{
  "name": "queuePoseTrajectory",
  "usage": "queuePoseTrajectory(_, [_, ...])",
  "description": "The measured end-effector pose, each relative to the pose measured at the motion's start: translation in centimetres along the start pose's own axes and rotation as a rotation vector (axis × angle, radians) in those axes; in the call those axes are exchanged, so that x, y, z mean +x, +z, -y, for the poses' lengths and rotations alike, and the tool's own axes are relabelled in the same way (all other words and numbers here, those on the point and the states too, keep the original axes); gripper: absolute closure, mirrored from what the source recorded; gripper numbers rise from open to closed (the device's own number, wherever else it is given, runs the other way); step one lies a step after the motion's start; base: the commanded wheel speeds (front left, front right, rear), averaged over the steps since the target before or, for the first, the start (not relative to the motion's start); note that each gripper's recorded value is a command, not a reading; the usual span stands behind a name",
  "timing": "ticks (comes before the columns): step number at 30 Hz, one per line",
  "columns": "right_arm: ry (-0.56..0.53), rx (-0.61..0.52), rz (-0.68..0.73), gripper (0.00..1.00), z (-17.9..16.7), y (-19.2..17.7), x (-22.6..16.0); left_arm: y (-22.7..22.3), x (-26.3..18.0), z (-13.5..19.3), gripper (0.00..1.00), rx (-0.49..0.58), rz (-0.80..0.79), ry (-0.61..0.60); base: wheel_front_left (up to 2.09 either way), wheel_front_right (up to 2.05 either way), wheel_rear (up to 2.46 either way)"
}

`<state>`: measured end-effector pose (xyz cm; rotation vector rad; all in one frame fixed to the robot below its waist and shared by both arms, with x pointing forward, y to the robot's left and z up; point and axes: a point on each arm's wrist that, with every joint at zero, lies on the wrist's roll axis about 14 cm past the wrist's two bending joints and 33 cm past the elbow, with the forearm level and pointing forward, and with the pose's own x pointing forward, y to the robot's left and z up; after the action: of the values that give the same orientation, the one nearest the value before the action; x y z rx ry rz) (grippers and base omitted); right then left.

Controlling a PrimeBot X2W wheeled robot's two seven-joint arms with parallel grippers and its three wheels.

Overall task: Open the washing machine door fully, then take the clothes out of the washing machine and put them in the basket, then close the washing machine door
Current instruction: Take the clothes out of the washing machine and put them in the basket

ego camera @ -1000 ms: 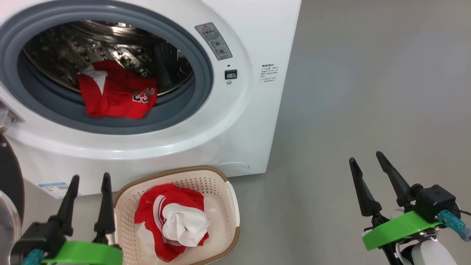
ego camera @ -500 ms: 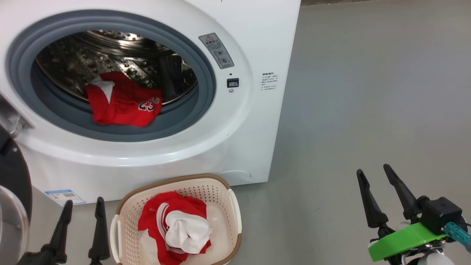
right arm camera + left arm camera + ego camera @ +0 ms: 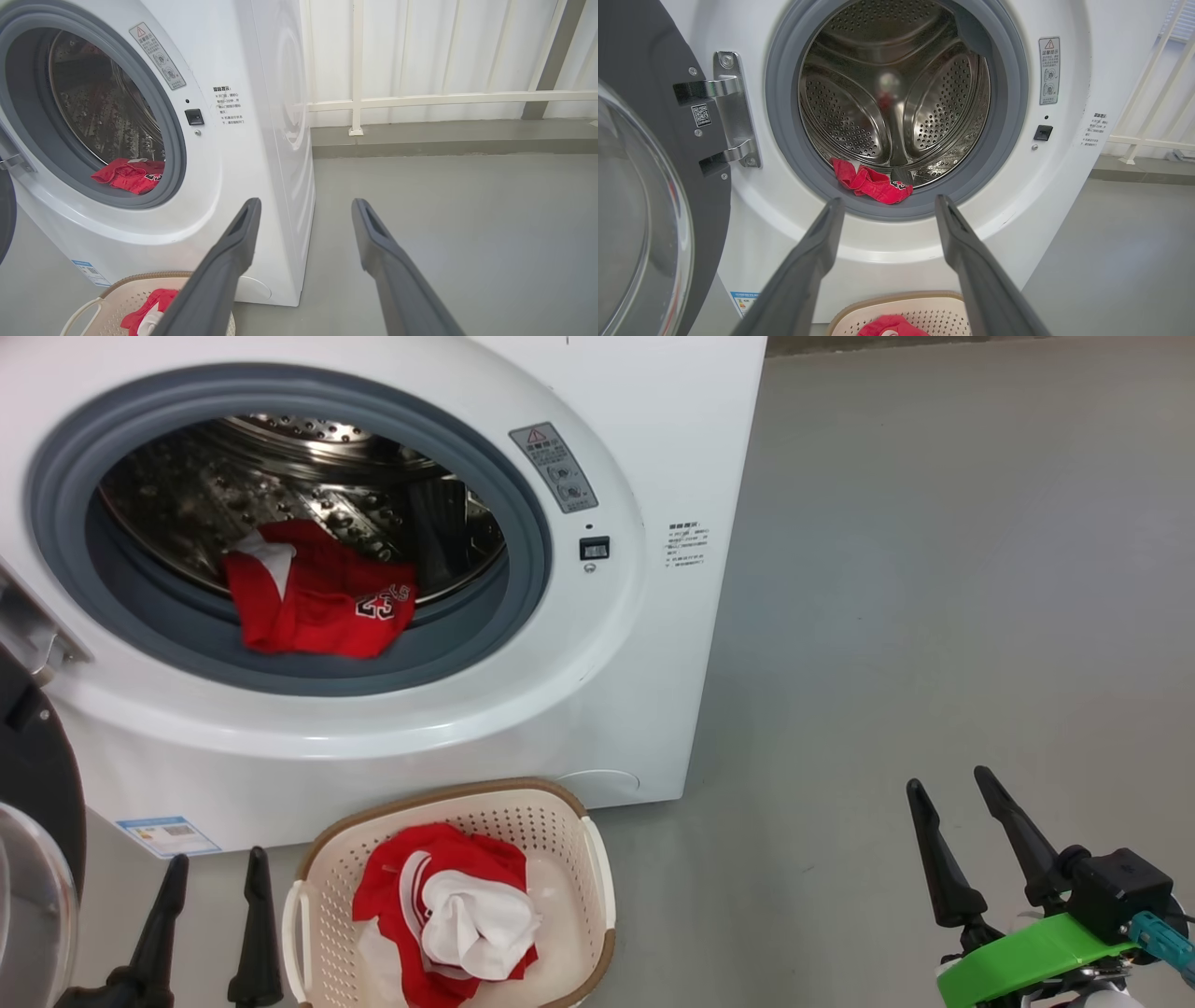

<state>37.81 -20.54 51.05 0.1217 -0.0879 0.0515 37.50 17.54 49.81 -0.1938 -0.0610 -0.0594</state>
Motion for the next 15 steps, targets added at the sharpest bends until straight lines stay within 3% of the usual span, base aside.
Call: queuePoseTrajectory(15, [-0.004,0.003,-0.03,0.0,0.1,-1.1,0.5,-2.0,0.9,0.3,0.0,-0.01,-0.054,-0.008,0.0,0.0,0.0])
